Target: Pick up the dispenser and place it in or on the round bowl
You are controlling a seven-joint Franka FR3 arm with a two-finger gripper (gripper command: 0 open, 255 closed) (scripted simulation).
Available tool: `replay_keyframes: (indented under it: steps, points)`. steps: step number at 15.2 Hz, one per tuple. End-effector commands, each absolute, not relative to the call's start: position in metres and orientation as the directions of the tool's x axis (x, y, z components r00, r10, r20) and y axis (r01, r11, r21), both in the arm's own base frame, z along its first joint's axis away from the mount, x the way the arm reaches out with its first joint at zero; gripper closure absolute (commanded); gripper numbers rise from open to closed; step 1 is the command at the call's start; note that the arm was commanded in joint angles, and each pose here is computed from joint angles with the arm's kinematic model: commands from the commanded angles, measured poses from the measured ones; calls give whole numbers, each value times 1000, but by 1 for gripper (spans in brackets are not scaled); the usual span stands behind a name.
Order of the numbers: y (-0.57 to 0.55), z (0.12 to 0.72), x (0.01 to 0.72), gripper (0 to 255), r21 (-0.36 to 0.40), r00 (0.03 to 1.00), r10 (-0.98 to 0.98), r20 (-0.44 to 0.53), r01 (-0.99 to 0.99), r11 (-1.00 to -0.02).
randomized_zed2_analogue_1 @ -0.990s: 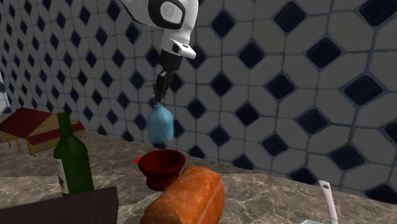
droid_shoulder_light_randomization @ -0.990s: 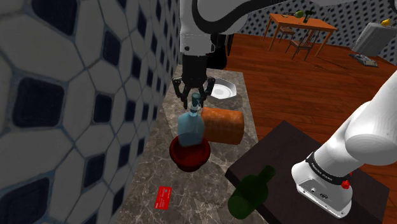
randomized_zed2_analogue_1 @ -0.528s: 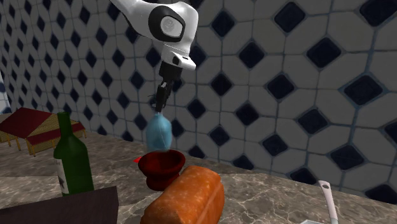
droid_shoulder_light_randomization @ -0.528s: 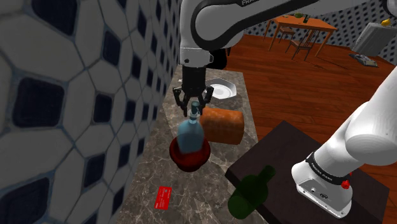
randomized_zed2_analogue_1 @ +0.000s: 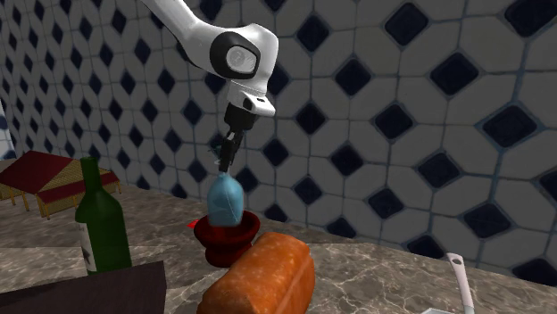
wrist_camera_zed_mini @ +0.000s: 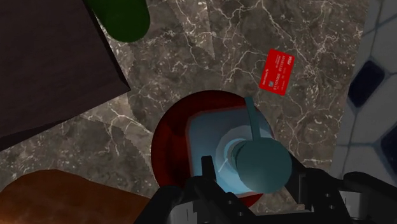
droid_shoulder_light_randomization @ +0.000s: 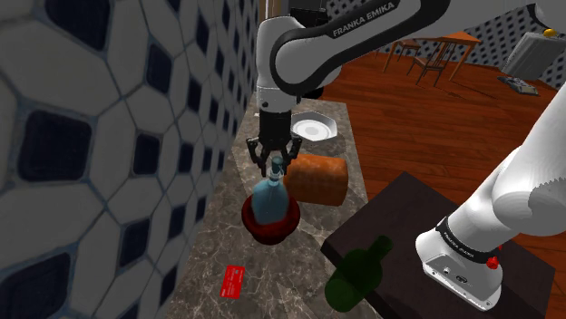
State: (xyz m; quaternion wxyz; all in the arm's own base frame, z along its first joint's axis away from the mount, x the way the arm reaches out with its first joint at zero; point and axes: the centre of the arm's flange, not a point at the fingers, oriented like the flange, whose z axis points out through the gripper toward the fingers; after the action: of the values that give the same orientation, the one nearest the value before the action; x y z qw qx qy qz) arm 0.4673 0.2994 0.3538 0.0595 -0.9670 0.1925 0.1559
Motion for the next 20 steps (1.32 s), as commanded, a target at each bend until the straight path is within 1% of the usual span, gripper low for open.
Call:
replay_keyframes:
  steps: [1, 7, 8, 13, 17, 20]
  points:
    - [300, 352, 467, 255, -56, 878, -354, -324, -391, -919]
    - [300, 352, 467, 255, -56, 878, -354, -324, -391, -919]
    - [300, 352, 467, 0, -56, 878, -354, -324, -391, -919]
    - [300, 352, 467, 0, -56, 878, -354, -324, -391, -919]
    - [291, 399, 481, 0, -56, 878, -354, -324, -391, -919]
    - [291, 399, 481, 0, -56, 878, -354, -324, -391, -919]
